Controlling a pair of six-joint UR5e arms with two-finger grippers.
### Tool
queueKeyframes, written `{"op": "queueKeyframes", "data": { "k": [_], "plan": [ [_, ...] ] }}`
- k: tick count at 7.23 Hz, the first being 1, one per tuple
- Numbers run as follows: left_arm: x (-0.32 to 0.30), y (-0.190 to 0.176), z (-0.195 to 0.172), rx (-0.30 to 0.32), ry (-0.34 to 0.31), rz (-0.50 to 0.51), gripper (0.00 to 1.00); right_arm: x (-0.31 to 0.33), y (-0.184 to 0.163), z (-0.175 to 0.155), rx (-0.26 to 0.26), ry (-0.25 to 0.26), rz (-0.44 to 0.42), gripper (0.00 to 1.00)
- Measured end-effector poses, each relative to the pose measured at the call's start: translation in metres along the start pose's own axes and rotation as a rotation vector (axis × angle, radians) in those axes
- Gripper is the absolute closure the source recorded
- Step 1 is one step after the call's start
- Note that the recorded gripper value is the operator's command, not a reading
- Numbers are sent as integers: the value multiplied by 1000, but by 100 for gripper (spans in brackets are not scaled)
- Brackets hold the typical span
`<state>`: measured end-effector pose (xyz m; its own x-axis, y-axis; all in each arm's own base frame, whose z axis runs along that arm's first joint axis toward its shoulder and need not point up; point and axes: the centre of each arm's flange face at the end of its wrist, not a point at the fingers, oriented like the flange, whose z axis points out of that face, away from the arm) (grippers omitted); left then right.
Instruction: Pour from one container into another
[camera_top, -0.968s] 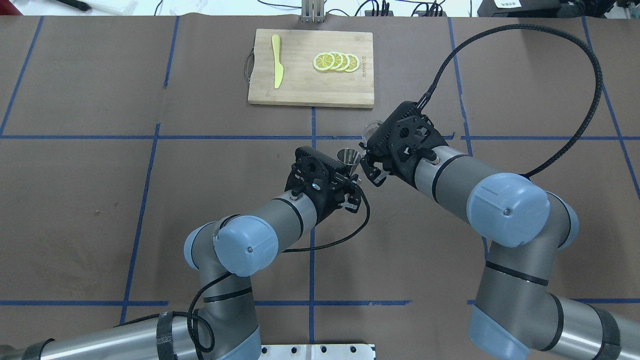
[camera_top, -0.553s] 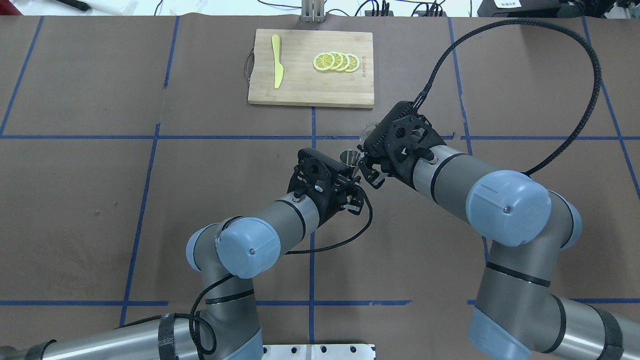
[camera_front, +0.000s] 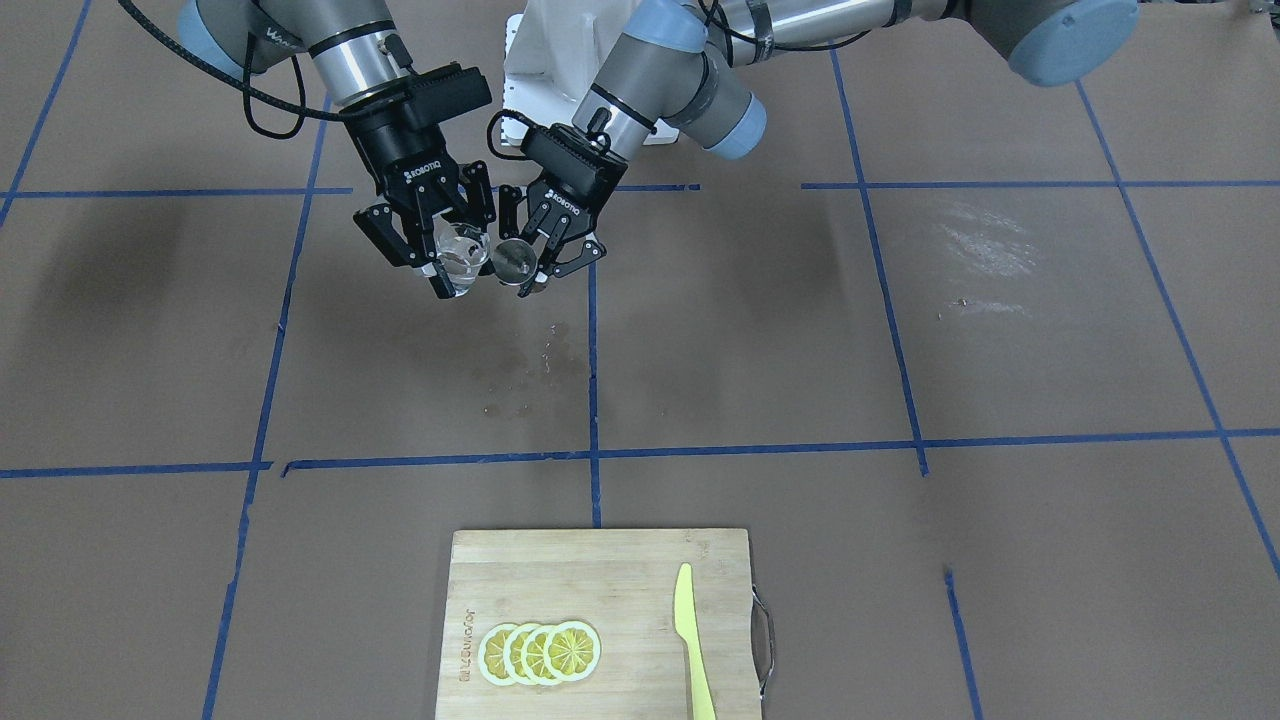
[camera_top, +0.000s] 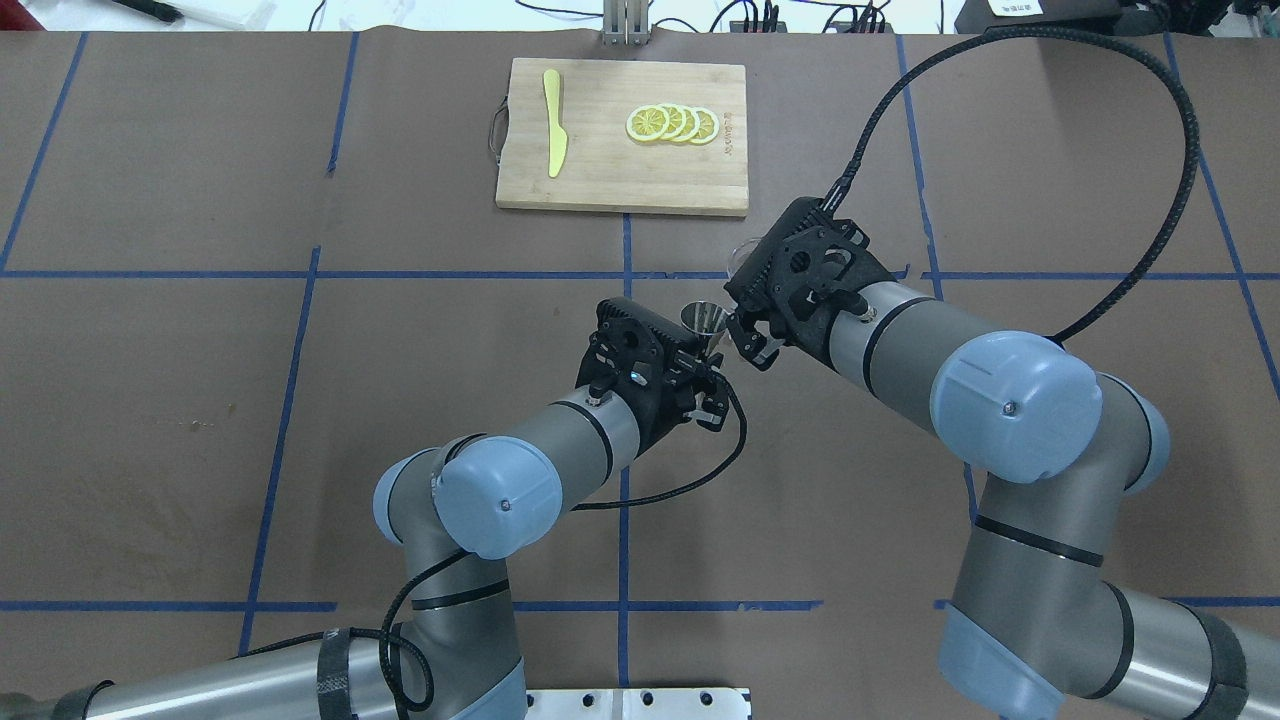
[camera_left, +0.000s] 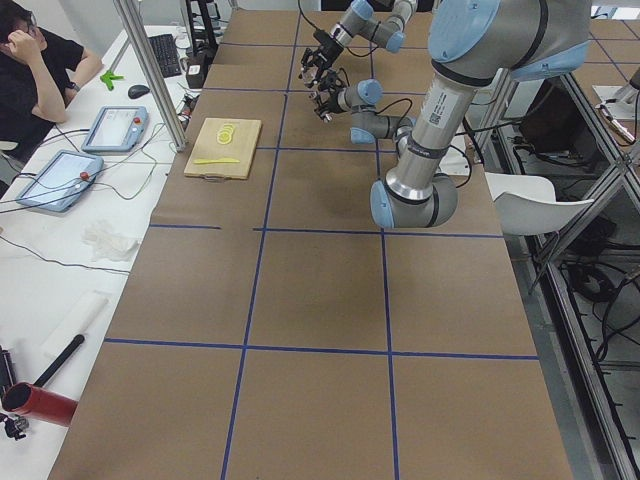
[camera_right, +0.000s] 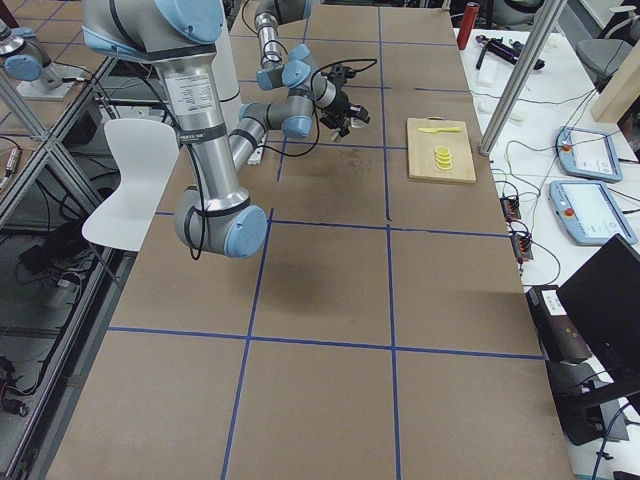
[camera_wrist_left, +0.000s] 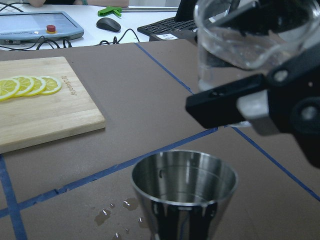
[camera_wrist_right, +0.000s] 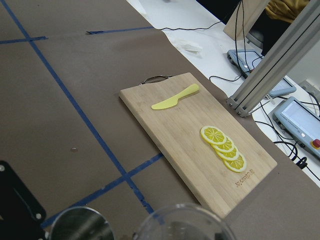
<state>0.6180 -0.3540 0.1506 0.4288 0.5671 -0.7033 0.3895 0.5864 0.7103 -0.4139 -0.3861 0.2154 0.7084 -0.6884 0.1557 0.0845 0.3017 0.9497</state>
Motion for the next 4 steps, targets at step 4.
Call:
{"op": "queueKeyframes", "data": {
  "k": [4],
  "plan": [
    [6,10,0,-12,4,3,100,1,-10,0,-5,24,-53,100]
  ]
}}
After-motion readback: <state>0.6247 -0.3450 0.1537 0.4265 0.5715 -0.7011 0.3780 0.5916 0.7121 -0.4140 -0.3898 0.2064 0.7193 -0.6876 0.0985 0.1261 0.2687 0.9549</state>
